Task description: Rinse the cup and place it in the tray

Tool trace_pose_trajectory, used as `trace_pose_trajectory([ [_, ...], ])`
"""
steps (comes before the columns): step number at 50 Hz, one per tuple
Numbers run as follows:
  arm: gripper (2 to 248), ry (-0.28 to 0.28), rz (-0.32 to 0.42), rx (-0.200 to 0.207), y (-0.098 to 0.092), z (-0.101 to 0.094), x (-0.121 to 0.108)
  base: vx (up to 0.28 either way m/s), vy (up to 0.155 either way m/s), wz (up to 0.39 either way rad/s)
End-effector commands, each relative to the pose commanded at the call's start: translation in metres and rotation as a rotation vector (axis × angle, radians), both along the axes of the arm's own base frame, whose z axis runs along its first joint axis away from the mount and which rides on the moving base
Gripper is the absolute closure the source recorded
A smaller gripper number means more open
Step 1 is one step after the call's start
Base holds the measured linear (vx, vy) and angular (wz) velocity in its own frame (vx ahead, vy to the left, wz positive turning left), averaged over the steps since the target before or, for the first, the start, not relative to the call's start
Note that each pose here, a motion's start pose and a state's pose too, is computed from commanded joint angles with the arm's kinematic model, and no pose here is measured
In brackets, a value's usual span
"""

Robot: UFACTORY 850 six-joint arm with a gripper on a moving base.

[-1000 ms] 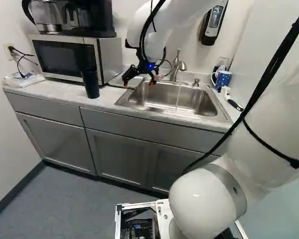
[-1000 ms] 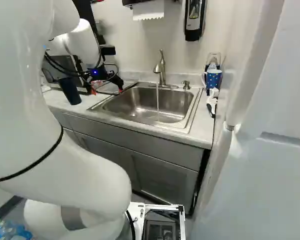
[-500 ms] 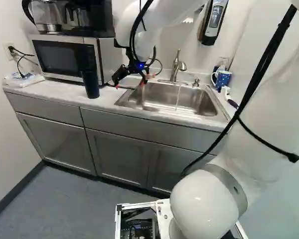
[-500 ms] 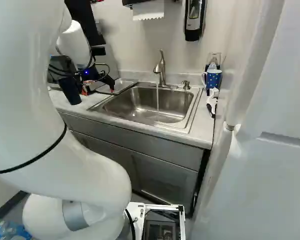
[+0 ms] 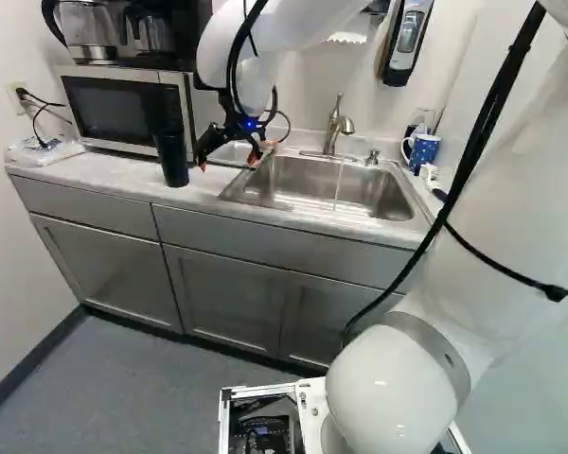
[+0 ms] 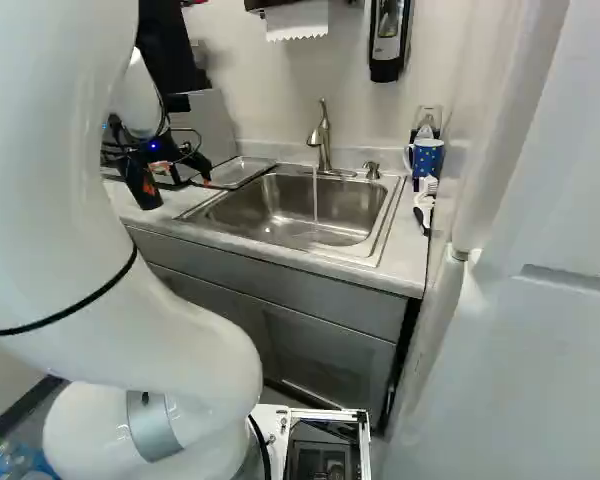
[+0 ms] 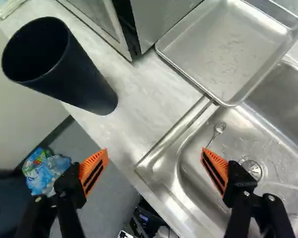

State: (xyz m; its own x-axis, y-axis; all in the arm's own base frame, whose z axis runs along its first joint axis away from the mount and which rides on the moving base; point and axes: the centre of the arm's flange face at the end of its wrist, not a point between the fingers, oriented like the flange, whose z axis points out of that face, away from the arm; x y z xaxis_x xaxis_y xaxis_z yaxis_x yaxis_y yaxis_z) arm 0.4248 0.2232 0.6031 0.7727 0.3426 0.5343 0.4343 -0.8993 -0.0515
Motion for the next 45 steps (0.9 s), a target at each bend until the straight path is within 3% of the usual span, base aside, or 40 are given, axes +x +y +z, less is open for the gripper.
trace_pose_trajectory([
  [32, 3, -0.09, 0.102, 0.05, 0.055, 0.005, -0.008, 0.0, 0.0, 0.0],
  [45, 3, -0.118, 0.119, 0.066, 0.069, -0.004, -0.006, 0.0, 0.0, 0.0],
])
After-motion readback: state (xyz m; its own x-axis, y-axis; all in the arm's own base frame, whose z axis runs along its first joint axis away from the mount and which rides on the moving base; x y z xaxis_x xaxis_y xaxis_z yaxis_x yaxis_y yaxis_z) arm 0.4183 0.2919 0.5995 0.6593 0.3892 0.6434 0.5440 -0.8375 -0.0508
